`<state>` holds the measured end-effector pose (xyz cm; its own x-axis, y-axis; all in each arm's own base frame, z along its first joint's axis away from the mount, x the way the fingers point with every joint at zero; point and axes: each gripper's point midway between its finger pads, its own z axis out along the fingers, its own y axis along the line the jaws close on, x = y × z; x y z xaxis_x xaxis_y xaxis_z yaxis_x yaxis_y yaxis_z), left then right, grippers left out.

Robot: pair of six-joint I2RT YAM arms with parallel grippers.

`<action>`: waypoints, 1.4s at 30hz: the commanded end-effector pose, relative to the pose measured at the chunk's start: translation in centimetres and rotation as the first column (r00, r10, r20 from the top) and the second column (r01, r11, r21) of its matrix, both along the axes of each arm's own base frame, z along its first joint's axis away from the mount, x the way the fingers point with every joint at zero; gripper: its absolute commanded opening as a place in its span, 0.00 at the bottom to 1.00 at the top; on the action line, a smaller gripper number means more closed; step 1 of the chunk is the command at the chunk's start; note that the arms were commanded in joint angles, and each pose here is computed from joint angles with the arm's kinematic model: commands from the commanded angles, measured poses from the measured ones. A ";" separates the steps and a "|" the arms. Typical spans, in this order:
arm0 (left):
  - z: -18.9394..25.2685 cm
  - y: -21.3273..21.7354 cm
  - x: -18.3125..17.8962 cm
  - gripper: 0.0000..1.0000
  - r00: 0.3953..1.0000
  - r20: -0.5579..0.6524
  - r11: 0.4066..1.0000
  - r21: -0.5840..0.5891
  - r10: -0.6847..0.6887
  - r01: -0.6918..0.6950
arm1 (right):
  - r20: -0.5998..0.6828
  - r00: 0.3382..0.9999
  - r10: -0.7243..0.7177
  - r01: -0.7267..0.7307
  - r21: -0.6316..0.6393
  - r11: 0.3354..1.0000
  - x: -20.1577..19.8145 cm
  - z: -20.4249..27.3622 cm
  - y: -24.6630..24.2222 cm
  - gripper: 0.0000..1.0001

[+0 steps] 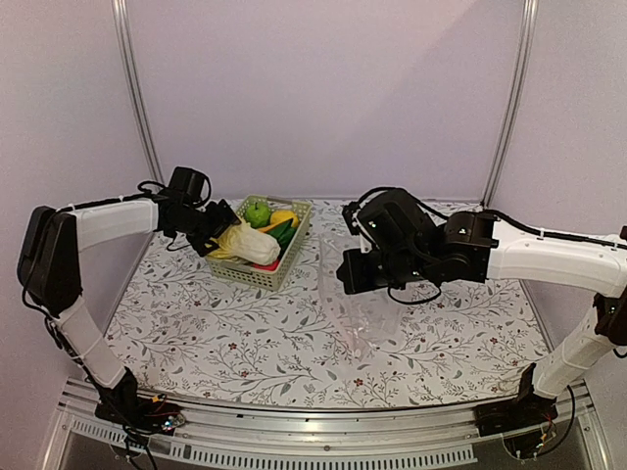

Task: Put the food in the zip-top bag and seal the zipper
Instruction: Pick up the fake vegetable from the bin, then place the fake vegetable in the zipper food storage bag.

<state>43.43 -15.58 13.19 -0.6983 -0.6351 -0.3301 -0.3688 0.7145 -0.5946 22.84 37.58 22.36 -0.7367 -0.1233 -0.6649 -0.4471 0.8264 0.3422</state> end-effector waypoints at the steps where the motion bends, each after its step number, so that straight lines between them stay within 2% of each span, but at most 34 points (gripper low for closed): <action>1: -1.1 -0.7 0.9 0.89 1.000 -0.015 1.000 0.006 0.003 -0.003 | 0.012 1.000 -0.008 0.008 0.028 1.000 0.1 0.8 -0.3 0.00; 4: -2.5 -1.1 0.8 0.87 0.998 -0.053 1.000 0.005 -0.019 0.019 | 0.015 1.000 -0.006 0.006 0.028 1.000 0.2 0.9 -0.2 0.00; 5: -2.9 -1.1 0.8 0.83 0.998 -0.062 1.000 0.010 -0.022 0.023 | 0.017 1.000 -0.005 0.005 0.028 1.000 0.2 0.9 -0.2 0.00; 10: -2.9 -0.8 0.9 0.52 0.999 -0.048 0.999 0.030 -0.026 0.027 | 0.019 1.000 -0.004 0.004 0.025 1.000 0.1 0.9 -0.4 0.00; 15: -0.6 -0.7 1.0 0.25 0.999 0.018 0.999 0.024 -0.030 0.029 | 0.025 1.000 -0.008 0.008 0.034 0.999 0.1 1.3 -0.5 0.00; 22: 7.3 -0.8 1.0 0.00 0.962 0.271 0.998 -0.035 -0.041 0.053 | 0.030 0.999 -0.019 0.017 0.043 0.999 0.1 1.8 -0.8 0.00; 26: 13.3 -1.1 0.1 0.00 0.889 0.451 0.992 -0.050 -0.078 0.112 | 0.030 0.999 -0.032 0.030 0.043 0.999 0.3 1.9 -1.0 0.00; 28: 16.3 -1.8 -1.0 0.00 0.836 0.533 0.984 -0.035 -0.131 0.176 | 0.019 0.999 -0.041 0.040 0.052 0.998 0.5 1.9 -1.0 0.00; 30: 20.2 -2.7 -2.3 0.00 0.743 0.644 0.968 -0.013 -0.183 0.250 | 0.005 0.999 -0.051 0.051 0.062 0.997 0.8 1.9 -1.1 0.00; 34: 25.5 -5.3 -7.2 0.00 0.510 0.798 0.904 0.096 -0.320 0.416 | -0.020 0.998 -0.062 0.063 0.098 0.993 1.4 2.2 -1.0 0.00; 38: 28.6 -8.6 -13.4 0.00 0.251 0.861 0.797 0.250 -0.443 0.549 | -0.040 0.998 -0.055 0.060 0.149 0.987 2.0 3.4 -0.8 0.00; 42: 30.1 -11.9 -19.1 0.00 0.053 0.865 0.702 0.367 -0.499 0.610 | -0.048 0.999 -0.018 0.027 0.202 0.979 2.0 5.1 -0.1 0.00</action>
<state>29.84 -24.29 41.45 -0.3230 -0.3609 -0.8749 0.7243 0.5007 -0.4740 24.91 36.41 23.98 -0.7699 -0.0145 -0.6380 -0.3784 0.8153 0.4382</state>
